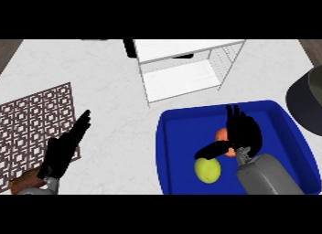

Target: Pick the squash from the tray and place it in the tiered shelf

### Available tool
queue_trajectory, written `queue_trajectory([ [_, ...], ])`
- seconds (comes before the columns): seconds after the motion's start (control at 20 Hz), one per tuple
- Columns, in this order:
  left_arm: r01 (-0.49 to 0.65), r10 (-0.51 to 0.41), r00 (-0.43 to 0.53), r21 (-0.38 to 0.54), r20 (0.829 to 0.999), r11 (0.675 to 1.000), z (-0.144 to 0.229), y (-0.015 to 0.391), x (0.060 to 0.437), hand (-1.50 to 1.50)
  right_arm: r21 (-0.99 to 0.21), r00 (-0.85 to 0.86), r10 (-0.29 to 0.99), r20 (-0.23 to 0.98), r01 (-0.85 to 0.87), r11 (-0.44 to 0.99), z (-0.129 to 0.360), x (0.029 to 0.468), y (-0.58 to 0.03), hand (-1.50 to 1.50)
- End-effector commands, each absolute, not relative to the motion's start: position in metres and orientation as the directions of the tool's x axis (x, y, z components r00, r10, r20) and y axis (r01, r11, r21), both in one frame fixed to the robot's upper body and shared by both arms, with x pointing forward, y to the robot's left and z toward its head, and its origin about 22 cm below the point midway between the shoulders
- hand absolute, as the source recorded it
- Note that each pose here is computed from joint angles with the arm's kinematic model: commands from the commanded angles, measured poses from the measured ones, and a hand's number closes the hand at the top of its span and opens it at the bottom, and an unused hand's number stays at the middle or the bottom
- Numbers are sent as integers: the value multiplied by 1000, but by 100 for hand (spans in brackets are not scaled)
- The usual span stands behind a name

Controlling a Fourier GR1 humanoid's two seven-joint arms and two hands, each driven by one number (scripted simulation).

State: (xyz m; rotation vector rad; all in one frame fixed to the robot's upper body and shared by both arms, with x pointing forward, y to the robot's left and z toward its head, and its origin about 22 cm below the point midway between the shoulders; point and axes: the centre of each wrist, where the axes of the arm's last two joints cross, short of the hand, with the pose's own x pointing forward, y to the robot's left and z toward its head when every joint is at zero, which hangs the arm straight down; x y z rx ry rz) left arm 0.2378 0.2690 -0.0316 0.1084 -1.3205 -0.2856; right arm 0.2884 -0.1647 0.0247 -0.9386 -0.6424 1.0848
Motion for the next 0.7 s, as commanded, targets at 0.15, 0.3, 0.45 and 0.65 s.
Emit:
queue_trajectory([
  [0.15, 131, -267, 221, 242, 938, 961, -45, 262, 245, 0, -858, 361, 932, -22, -485, 167, -11, 286, -152, 150],
  [0.3, 155, -274, 218, 244, 937, 957, -33, 257, 235, 0, -872, 274, 962, 11, -467, 143, -23, 282, -159, 150],
  [0.45, 139, -277, 223, 251, 934, 958, -42, 258, 246, 0, -883, 277, 961, -1, -452, 130, -17, 287, -179, 150],
  [0.65, 151, -271, 233, 240, 934, 959, -43, 266, 247, 0, -902, 284, 959, -28, -421, 98, -13, 307, -160, 150],
])
